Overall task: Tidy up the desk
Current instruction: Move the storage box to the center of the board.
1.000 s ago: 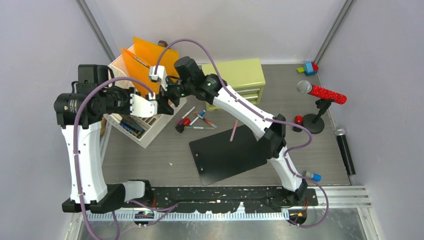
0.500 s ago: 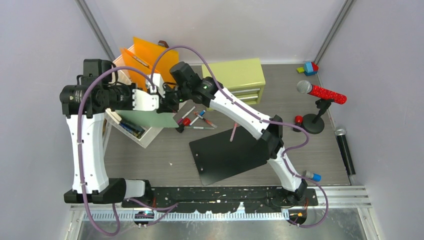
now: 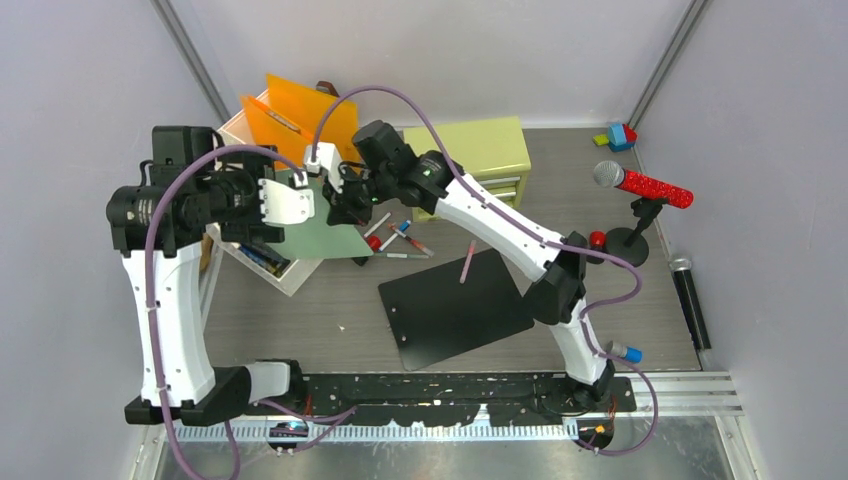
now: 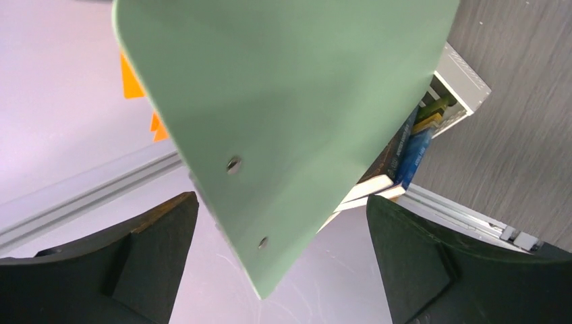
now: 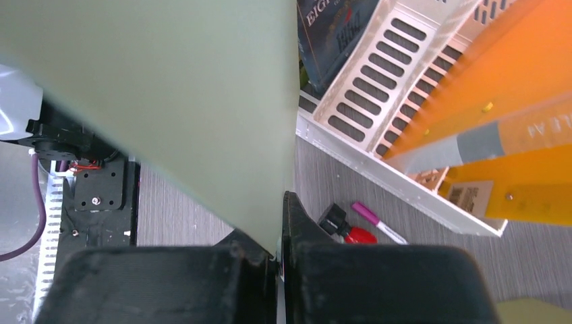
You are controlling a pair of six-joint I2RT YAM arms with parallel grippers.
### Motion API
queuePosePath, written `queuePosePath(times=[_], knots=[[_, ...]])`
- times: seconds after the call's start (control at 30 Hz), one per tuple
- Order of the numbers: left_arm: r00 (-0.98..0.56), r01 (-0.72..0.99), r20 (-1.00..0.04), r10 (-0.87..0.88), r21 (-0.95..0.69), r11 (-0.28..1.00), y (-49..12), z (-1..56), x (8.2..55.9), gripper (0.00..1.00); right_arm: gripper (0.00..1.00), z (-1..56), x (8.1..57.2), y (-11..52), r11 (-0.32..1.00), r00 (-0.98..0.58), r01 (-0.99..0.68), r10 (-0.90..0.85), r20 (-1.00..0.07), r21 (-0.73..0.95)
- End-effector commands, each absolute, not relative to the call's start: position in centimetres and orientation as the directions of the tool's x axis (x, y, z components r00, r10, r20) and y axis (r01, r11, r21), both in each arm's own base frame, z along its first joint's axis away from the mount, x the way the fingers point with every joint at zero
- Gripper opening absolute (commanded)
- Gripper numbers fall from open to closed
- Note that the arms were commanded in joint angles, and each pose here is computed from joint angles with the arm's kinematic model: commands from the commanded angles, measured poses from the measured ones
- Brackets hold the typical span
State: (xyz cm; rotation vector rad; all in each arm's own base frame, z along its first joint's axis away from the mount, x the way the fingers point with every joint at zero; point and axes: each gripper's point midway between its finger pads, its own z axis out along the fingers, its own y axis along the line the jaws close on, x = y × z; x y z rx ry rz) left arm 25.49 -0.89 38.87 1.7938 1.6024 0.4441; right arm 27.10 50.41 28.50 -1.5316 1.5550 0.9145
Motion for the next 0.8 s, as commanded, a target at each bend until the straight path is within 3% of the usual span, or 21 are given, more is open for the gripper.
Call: queuePosePath(times=[0.0,0.23,0.5,0.6,0.77], knots=[[0.134,0.617,-0.254,0.958,0.778,0.120,-0.9,42.2,26.4,1.00,0.00,33.5,26.6,47.8,0.098,0.022,-0.993,-0.416,-0.909,-0.069],[0.025,0.369,-0.433,0.901,0.841,0.394,0.5,47.6,29.3,1.00,0.00,33.9,27.3,45.1,0.195,-0.044,-0.980,-0.428,-0.903,-0.045],[-0.126,0.149,-0.705,0.698,0.682,0.716,5.0,49.3,32.2,1.00,0.01,35.0,28.2,41.4,0.285,-0.115,-0.959,-0.393,-0.912,-0.002],[-0.184,0.009,-0.760,0.624,0.633,0.774,8.0,49.7,34.1,1.00,0.01,35.2,27.8,40.3,0.288,-0.122,-0.958,-0.388,-0.913,0.006],[-0.363,-0.150,-0.756,0.545,0.625,0.766,14.2,47.2,38.4,1.00,0.00,36.2,26.7,38.8,0.280,-0.118,-0.960,-0.383,-0.916,0.007]])
